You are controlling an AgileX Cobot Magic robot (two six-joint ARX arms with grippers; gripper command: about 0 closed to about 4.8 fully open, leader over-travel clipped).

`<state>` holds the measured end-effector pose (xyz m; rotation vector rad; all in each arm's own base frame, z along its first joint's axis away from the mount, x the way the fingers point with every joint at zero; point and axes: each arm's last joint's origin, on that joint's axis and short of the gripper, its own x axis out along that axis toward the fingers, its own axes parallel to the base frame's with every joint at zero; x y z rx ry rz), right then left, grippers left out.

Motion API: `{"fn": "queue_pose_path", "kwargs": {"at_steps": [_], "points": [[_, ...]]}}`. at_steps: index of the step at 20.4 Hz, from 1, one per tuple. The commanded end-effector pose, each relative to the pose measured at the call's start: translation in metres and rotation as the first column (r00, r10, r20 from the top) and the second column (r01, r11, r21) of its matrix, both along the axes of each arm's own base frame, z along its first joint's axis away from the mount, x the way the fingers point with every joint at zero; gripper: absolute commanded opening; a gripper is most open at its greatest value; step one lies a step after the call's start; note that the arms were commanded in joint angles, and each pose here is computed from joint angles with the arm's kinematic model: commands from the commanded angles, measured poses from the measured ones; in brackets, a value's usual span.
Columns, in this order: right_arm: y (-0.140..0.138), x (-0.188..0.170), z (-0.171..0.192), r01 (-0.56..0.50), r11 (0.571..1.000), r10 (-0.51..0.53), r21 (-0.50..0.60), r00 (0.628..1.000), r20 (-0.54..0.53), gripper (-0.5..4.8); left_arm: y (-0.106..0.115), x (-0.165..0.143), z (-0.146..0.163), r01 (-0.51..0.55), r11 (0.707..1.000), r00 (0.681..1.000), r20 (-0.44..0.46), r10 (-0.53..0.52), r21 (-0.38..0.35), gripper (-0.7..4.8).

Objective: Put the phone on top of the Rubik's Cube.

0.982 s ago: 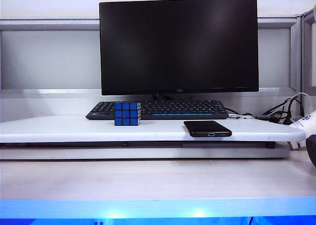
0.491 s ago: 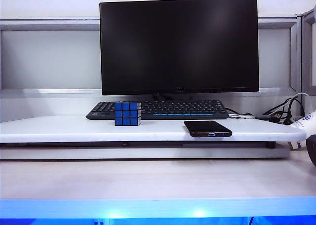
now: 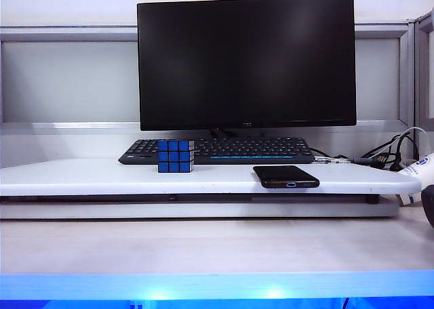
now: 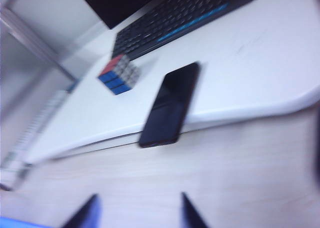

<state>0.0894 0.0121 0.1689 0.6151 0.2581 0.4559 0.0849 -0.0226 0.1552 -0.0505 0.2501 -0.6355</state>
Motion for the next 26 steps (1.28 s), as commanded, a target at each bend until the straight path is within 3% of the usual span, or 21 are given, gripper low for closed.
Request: {"fn": "queue_pose_path", "kwargs": {"at_steps": [1,4,7,13,17,19,23,26], "points": [[0.002,-0.001,0.004,-0.047,0.986,0.057,0.163,0.997,-0.057,2.86,-0.001,-0.002,-0.003,0.056,0.998,0.998,-0.034,-0.056,-0.017,-0.05],[0.002,-0.001,0.008,-0.062,0.957,0.089,0.285,0.993,-0.083,3.42,-0.002,-0.002,-0.003,0.083,0.996,0.996,-0.038,-0.085,-0.031,-0.06],[0.003,-0.001,0.014,-0.064,0.928,0.098,0.367,0.992,-0.075,3.5,-0.002,-0.002,-0.003,0.087,0.996,0.995,-0.038,-0.088,-0.032,-0.06],[0.002,0.007,0.02,-0.067,0.915,0.103,0.398,0.992,-0.07,3.5,-0.002,-0.002,-0.003,0.093,0.995,0.995,-0.038,-0.094,-0.033,-0.06],[0.004,0.028,0.027,-0.072,0.914,0.133,0.399,0.983,-0.126,3.66,-0.002,-0.002,-0.003,0.093,0.995,0.995,-0.038,-0.094,-0.033,-0.05],[0.008,0.042,0.027,-0.091,0.911,0.171,0.403,0.971,-0.166,3.71,-0.002,-0.002,-0.003,0.093,0.995,0.995,-0.038,-0.094,-0.034,-0.06],[0.022,0.072,0.021,-0.117,0.906,0.24,0.407,0.933,-0.266,4.33,-0.002,-0.002,-0.003,0.094,0.995,0.995,-0.038,-0.095,-0.033,-0.06],[0.029,0.096,0.009,-0.117,0.905,0.266,0.409,0.906,-0.328,4.33,-0.002,-0.002,-0.003,0.095,0.995,0.995,-0.038,-0.096,-0.034,-0.05]]}}
